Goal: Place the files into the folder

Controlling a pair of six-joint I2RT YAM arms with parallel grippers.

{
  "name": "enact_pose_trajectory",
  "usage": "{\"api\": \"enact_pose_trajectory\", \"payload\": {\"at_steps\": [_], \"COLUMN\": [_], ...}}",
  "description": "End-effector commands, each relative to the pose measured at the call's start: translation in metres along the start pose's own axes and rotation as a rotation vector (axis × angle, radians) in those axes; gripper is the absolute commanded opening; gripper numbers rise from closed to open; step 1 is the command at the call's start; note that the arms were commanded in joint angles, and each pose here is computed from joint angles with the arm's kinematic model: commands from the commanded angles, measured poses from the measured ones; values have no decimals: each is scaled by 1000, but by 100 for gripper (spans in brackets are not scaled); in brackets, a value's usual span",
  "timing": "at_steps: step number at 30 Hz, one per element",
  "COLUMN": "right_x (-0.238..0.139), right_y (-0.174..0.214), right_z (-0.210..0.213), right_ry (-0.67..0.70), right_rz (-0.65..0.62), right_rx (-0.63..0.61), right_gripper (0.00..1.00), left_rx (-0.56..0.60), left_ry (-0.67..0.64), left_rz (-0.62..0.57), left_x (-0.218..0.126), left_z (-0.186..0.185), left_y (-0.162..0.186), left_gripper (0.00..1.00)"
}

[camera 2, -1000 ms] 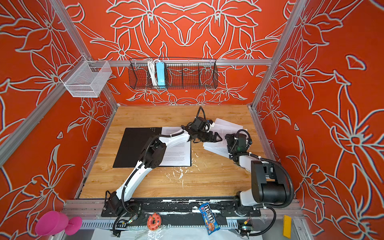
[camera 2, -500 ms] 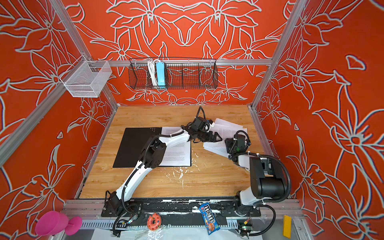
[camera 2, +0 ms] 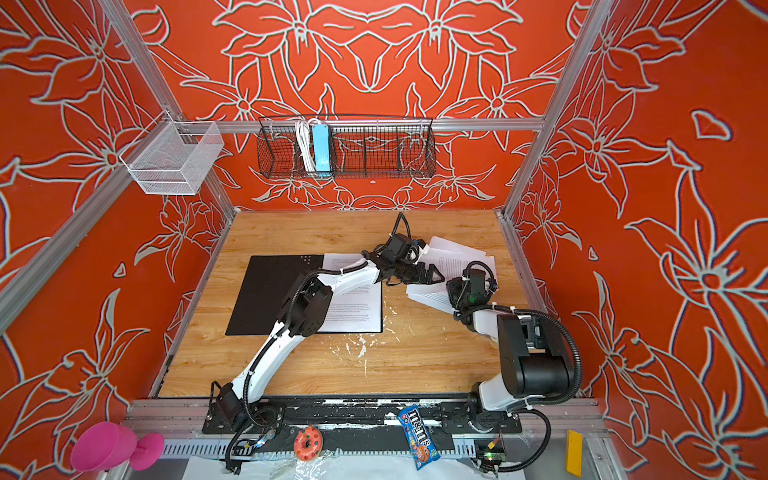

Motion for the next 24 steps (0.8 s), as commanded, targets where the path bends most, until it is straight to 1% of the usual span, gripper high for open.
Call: {"api": "enact_pose_trajectory", "payload": {"at_steps": [1, 8, 10, 12, 14, 16, 19, 22, 24], "right_x": [2, 9, 10, 10, 9, 7, -3, -19, -35], "right_y": [0, 3, 4, 4, 5, 3, -1, -9, -14], "right_z": [-11, -22, -21, -20, -16, -14, -6, 14, 33], "right_ry": [44, 68, 57, 53, 61, 68, 62, 53, 39], "right_rz": [-24, -22, -20, -23, -22, -29, -48, -81, -94], "right_rx": [25, 43, 40, 21, -18, -40, -82, -180, -272], "right_gripper": [18, 12, 6, 5, 0, 0, 0, 0, 0], "left_rx": [-186, -177, -170, -148, -101, -44, 24, 110, 155], "left_ry": [-173, -162, -150, -134, -122, -85, -10, 60, 100], "left_rz": [176, 171, 169, 162, 147, 134, 47, -58, -125], "left_x": [17, 15, 13, 8, -1, -17, -55, -107, -151], "left_z": [66, 60, 57, 47, 29, 2, -45, -103, -140], "left_y": [56, 53, 51, 45, 30, 15, -11, -29, -29], "left_gripper": [98, 98, 98, 98, 98, 98, 98, 98, 98]}}
Point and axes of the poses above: each gripper's point midway between its finger pads, its own x axis out along the fingers, its own z axis along the line the jaws close on, y = z × x, the point moved 5 cm from there along -x, back along the fingers, and after that the axes turned 2 degrees about -x, right-handed, at the moved point
